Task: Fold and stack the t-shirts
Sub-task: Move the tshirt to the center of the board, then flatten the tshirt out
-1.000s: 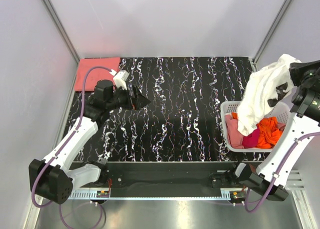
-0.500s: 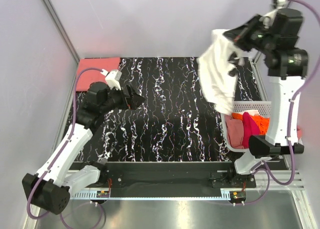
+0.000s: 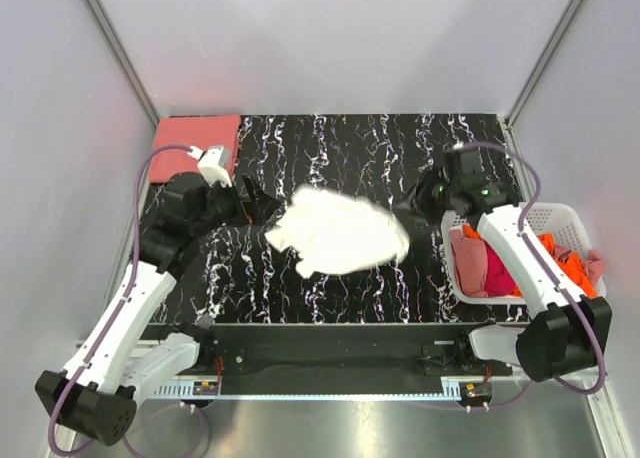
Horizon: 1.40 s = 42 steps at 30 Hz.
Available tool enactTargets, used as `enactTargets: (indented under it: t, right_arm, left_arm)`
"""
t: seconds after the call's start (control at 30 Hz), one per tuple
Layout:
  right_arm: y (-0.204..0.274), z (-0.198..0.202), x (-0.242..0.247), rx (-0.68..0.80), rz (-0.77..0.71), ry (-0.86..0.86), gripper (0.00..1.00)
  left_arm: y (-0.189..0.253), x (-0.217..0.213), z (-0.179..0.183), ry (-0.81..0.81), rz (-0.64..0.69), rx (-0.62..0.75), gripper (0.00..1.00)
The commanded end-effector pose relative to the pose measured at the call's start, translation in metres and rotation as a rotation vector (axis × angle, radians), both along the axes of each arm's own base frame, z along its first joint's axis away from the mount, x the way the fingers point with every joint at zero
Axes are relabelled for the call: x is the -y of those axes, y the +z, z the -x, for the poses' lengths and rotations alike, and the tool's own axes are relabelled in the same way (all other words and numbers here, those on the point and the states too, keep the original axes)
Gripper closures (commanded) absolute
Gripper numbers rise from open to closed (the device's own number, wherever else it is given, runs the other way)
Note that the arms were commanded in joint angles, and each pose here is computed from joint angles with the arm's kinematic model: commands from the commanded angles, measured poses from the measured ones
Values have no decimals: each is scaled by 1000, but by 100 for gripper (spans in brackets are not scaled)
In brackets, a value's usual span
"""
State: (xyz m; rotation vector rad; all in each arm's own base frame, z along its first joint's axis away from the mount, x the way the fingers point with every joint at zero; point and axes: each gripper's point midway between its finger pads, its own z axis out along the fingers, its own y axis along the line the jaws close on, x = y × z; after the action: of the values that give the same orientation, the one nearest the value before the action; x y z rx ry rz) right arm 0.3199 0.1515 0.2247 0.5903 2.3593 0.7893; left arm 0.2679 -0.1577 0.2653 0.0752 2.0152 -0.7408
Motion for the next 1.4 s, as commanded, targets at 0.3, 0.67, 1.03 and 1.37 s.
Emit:
enactTargets:
  t: [0.3,0.67,1.03,1.37]
  right_arm:
    - [-15,-18,21,48,226,54,41]
    - [-69,-85,-49,-40,240,232,46]
    - [-129,-126,-97,-34,276,502,44]
    - [-170,-113,-150,-10,298,750,42]
  left_arm:
    - [-81,23,-18,-31,27,-275,9]
    - [-164,34,-10,-5,117,-458,39]
    - [-150,99,27,-326,50,-353,23]
    - [-169,121,29,-365,-52,-366,41]
